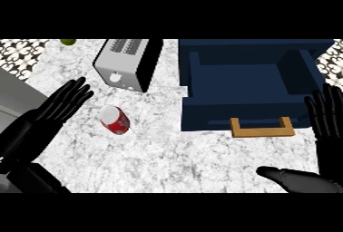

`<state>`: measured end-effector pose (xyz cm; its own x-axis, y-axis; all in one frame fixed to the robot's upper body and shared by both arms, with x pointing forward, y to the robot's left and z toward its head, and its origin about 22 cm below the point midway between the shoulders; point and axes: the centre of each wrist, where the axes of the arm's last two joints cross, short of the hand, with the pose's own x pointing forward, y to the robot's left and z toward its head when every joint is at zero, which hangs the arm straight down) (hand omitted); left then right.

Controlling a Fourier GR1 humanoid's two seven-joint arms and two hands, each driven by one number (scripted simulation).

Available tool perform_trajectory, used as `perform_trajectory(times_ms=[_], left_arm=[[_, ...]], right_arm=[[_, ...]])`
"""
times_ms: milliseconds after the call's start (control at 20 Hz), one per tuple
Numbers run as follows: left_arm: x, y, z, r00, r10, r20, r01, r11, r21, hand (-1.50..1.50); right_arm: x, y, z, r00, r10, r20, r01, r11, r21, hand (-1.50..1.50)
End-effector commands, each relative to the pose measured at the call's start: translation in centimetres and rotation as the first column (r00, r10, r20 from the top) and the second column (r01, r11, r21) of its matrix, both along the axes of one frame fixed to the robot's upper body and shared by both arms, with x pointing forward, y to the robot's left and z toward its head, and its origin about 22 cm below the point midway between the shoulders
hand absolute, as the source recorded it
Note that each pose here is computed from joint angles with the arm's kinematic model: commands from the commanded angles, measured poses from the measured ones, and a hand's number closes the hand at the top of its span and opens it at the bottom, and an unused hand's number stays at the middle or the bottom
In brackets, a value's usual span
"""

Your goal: Pick up the can, place it into the drawer and close the drawer

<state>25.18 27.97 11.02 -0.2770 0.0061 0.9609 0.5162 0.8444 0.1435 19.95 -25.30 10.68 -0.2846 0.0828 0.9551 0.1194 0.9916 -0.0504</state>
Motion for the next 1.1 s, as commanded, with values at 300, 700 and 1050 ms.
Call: perform_trajectory(times_ms=[300,700,1050], left_arm=[[1.7,7.8,3.0,0.992,-0.084,-0.091,0.087,0.996,0.031,-1.50],[1.7,6.4,2.2,0.987,-0.080,-0.138,0.082,0.997,0.004,-1.50],[2.7,10.7,2.7,0.961,-0.085,-0.262,0.056,0.992,-0.116,-1.50]], right_arm=[[-3.5,-3.1,-0.6,0.993,-0.085,-0.086,0.087,0.996,0.015,-1.50],[-4.9,-8.0,-0.8,0.994,-0.081,-0.075,0.082,0.997,0.013,-1.50],[-6.9,-7.3,-1.3,0.995,-0.063,-0.076,0.064,0.998,0.010,-1.50]])
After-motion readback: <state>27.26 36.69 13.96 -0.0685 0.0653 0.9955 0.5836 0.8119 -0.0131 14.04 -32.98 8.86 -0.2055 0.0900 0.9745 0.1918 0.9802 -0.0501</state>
